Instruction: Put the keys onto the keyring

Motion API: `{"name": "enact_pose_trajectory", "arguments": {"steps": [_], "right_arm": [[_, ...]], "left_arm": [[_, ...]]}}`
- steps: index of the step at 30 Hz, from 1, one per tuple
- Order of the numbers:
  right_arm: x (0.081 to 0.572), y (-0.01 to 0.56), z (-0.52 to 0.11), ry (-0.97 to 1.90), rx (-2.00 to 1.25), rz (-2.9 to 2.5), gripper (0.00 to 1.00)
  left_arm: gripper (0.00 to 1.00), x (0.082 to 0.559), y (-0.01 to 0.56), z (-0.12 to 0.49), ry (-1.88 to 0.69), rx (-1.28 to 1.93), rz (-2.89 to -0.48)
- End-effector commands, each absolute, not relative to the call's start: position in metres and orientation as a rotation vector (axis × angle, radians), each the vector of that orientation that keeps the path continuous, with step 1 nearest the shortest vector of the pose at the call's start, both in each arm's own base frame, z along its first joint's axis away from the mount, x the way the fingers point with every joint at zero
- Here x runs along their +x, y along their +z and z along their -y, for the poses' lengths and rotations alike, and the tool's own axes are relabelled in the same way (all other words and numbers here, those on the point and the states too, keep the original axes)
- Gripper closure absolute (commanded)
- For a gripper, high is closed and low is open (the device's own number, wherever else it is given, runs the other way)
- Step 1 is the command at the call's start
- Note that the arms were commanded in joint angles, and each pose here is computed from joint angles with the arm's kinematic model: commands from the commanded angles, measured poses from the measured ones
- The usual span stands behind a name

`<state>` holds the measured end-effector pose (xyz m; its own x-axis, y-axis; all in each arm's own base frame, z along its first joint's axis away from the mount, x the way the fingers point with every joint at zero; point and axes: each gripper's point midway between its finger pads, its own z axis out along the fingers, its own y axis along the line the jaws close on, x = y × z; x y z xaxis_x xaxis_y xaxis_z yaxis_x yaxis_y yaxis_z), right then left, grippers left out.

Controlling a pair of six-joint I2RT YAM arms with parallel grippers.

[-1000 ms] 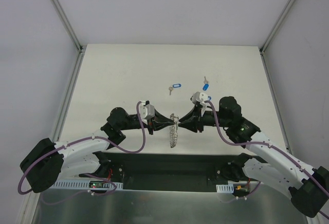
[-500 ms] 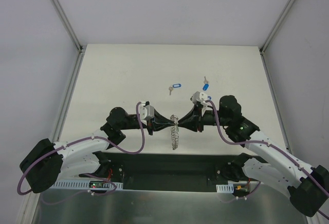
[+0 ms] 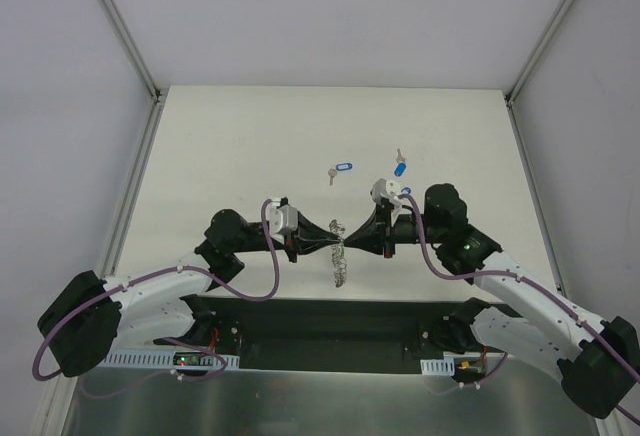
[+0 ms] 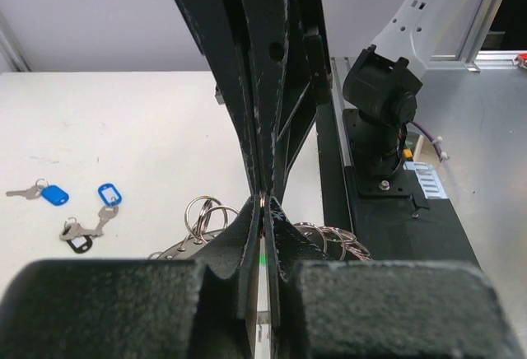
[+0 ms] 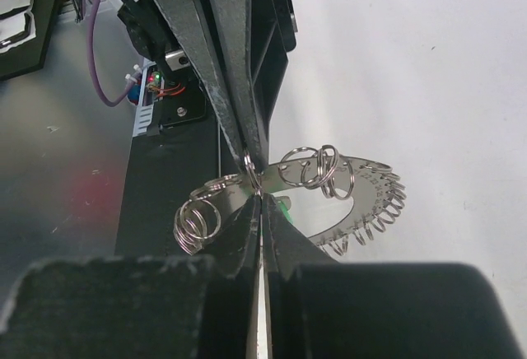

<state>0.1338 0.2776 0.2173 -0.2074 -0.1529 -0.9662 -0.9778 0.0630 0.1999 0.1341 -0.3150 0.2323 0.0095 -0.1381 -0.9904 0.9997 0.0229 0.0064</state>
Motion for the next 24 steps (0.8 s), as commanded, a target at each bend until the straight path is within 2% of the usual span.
{"name": "enact_pose_trajectory", "arguments": {"steps": [1, 11, 19, 24], "right_arm": [[0.133, 0.223, -0.283, 1.289, -1.211, -1.465, 0.99], [0.133, 0.235, -0.292, 1.358, -1.199, -1.434, 0.99], [0.140, 0.239, -0.286, 1.270, -1.191, -1.435, 0.99], [0.142, 0.230, -0.279, 1.204, -1.209, -1.513, 0.99]], "left_arm": [[1.00, 0.119, 0.285, 0.309, -1.221, 1.090, -0.839], [1.00, 0.115, 0.284, 0.313, -1.252, 1.100, -0.784], [1.00, 0.122, 0.267, 0.313, -1.241, 1.074, -0.847], [0.86, 0.129, 0.251, 0.310, -1.189, 1.086, -0.955]]}}
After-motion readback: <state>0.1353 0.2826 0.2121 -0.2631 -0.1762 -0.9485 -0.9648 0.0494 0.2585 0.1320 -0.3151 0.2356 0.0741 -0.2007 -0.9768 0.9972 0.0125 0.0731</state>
